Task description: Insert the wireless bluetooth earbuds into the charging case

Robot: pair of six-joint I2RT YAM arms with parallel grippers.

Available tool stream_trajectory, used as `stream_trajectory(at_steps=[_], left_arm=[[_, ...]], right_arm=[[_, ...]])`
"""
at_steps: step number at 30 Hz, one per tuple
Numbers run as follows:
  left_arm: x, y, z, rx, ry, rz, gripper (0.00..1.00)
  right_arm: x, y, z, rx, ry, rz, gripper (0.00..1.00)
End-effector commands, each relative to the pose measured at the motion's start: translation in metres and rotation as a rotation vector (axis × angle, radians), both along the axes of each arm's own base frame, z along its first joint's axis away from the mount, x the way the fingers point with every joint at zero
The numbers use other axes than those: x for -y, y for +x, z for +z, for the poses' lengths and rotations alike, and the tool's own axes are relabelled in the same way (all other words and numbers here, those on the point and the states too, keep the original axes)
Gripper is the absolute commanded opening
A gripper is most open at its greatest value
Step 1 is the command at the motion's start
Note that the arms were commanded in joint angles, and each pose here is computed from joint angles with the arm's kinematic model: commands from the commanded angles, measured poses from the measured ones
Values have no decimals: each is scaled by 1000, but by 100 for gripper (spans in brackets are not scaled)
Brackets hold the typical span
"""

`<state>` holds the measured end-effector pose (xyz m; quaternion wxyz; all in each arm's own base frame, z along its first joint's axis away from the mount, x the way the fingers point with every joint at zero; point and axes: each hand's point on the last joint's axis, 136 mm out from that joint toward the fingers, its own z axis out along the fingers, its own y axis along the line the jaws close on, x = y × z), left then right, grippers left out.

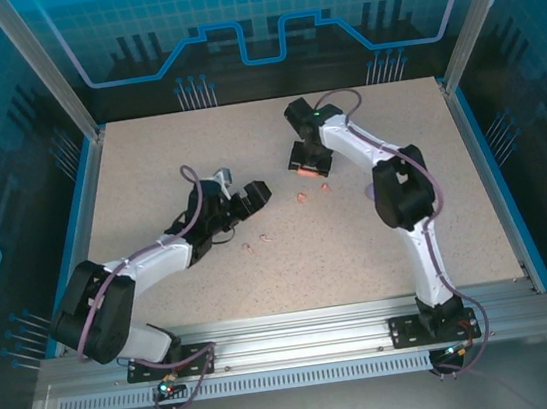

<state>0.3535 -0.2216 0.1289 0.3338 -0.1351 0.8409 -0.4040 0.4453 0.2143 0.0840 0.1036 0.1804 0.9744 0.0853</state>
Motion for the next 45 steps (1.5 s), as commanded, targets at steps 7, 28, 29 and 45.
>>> stream_trajectory(at_steps=[7, 28, 29, 45], left_arm=[[44, -7, 23, 244, -70, 24, 98], [111, 0, -22, 221, -144, -41, 65], [111, 1, -22, 222, -143, -36, 64], [120, 18, -27, 237, -133, -12, 48]], right_arm=[[-11, -51, 29, 0, 176, -133, 53], [-21, -100, 19, -44, 249, -230, 52], [-22, -101, 19, -46, 253, -228, 52], [-27, -101, 22, -47, 278, -214, 51]])
